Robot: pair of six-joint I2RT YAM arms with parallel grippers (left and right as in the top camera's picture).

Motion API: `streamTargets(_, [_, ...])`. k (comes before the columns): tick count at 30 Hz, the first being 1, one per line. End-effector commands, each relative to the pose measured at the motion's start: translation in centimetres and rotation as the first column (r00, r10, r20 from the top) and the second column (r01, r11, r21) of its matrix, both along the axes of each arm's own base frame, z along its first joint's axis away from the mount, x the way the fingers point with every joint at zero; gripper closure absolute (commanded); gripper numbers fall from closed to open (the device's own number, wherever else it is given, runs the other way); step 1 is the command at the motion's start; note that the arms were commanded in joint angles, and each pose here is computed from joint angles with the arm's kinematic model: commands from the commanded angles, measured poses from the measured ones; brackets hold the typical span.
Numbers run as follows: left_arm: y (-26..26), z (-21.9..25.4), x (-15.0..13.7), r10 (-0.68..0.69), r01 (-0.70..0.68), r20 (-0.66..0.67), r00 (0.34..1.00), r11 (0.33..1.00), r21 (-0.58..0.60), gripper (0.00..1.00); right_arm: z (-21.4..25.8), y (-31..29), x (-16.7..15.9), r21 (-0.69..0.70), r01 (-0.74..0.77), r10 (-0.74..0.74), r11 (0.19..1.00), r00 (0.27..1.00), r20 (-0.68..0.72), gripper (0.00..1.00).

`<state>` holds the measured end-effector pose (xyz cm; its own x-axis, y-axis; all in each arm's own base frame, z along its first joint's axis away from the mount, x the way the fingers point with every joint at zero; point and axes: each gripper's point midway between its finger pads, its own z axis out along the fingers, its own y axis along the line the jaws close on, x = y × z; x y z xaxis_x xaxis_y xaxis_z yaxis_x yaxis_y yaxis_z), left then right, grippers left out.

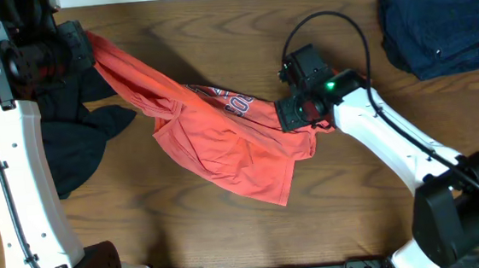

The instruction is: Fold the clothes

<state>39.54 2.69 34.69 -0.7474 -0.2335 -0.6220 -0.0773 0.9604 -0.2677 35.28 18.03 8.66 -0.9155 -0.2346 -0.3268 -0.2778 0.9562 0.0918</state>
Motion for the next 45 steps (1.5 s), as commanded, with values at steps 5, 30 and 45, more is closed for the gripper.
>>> streamTargets(5, [0.0, -0.3, 0.1, -0.007, 0.007, -0.006, 1.000, 1.000, 0.007, 0.94, -1.6, -1.5, 1.0, -0.099, -0.241, 0.243, 0.965, 0.970, 0.006, 0.25])
streamTargets(30, [0.0, -0.3, 0.1, -0.007, 0.007, -0.006, 1.000, 1.000, 0.007, 0.94, -3.5, -4.7, -1.1, -0.023, -0.254, 0.247, 0.967, 0.957, -0.154, 0.99])
streamTargets(45, [0.0, -0.3, 0.1, -0.021, 0.021, -0.003, 1.000, 1.000, 0.020, 0.94, -0.4, -10.9, -0.6, -0.072, 0.210, -0.218, 0.975, 0.966, -0.140, 0.99])
